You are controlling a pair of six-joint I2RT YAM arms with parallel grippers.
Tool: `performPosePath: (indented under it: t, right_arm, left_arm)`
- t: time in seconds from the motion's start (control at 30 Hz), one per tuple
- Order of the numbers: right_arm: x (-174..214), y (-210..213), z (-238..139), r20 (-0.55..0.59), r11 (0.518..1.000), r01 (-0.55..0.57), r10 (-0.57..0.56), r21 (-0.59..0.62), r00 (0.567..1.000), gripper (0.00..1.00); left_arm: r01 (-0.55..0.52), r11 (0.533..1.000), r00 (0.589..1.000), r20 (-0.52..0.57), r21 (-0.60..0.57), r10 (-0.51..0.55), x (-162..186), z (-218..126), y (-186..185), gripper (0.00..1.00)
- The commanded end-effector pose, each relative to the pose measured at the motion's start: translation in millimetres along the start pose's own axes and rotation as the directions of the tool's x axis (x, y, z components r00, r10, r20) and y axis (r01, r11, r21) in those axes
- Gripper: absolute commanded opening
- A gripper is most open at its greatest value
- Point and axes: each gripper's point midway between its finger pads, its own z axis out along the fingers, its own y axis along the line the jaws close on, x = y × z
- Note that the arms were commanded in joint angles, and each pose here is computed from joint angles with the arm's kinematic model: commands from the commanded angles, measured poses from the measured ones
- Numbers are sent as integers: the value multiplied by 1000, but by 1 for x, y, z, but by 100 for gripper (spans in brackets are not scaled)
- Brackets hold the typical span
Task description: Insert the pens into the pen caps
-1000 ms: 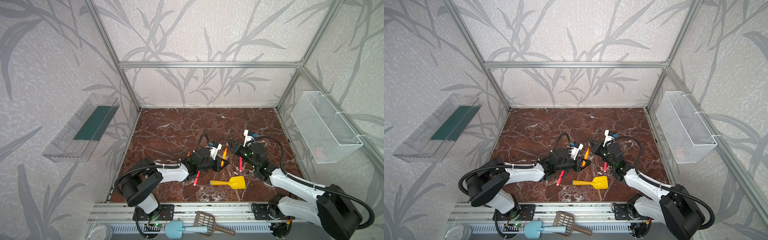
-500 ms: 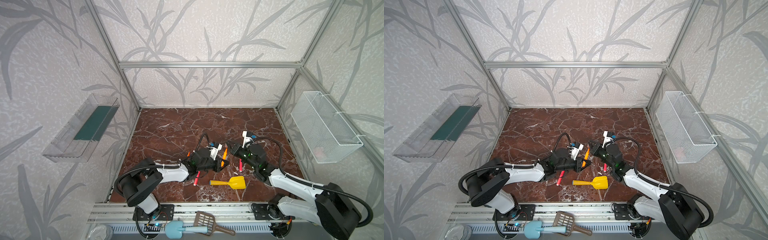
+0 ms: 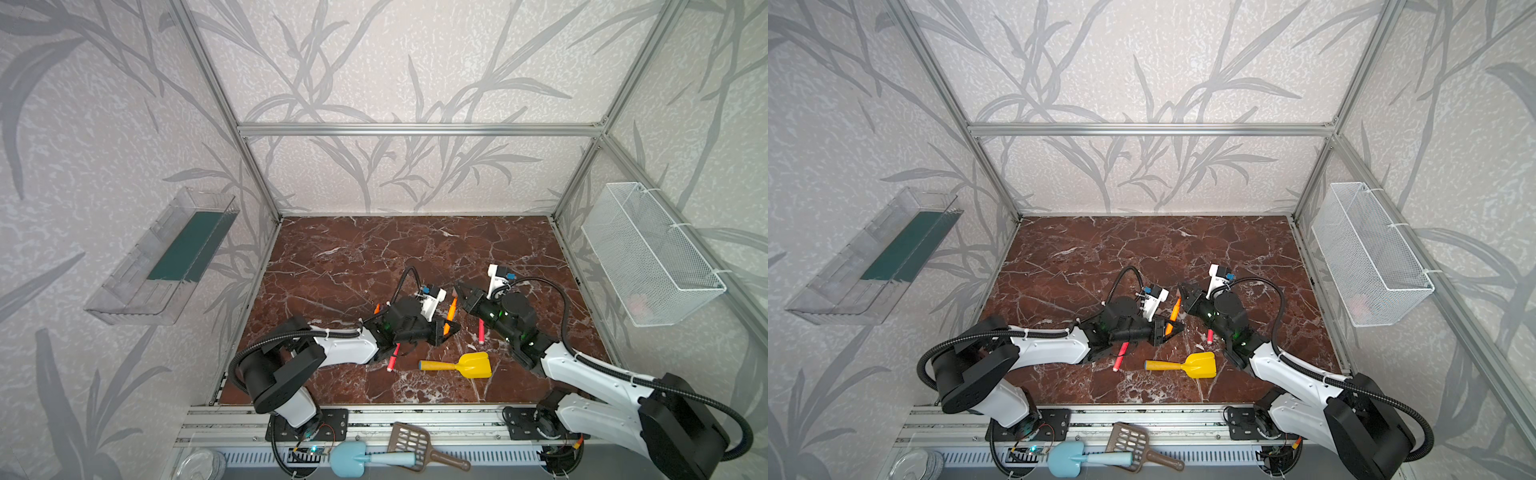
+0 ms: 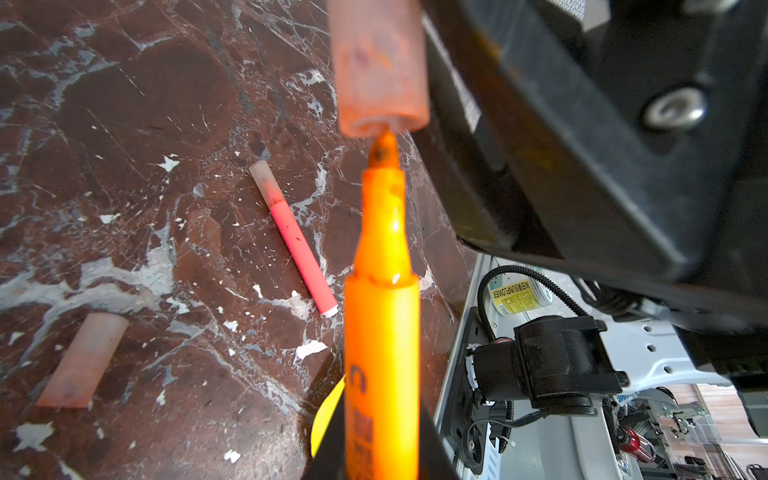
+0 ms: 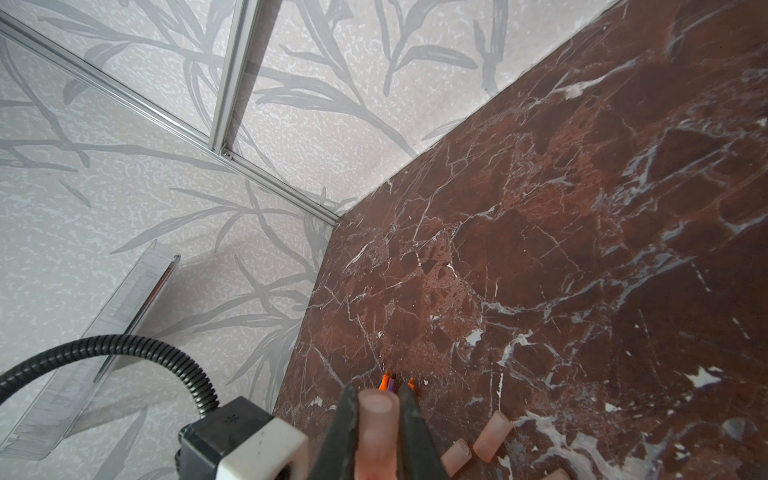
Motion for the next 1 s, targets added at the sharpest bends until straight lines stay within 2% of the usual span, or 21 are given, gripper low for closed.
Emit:
performPosePath:
  t: [0.0,0.5,0.8,0.97]
  right_arm:
    - [11,1,1,-38,1000,10,-10,-12,999,0]
    - [13,-5,-7,-31,1000,12,-12,-5,999,0]
    - [31,17,-10,-81,995,-3,-5,-102,997,0]
    - [41,29,-19,-90,991,25,-37,-133,995,0]
  left_arm:
    - [-21,1000,998,68,22,20,-19,-5,-10,0]
    - [-26,1000,995,94,4,26,-28,-13,-9,0]
    - [-23,1000,995,97,10,21,-37,-11,-7,0]
    - [-65,998,992,108,-2,65,-49,-16,-12,0]
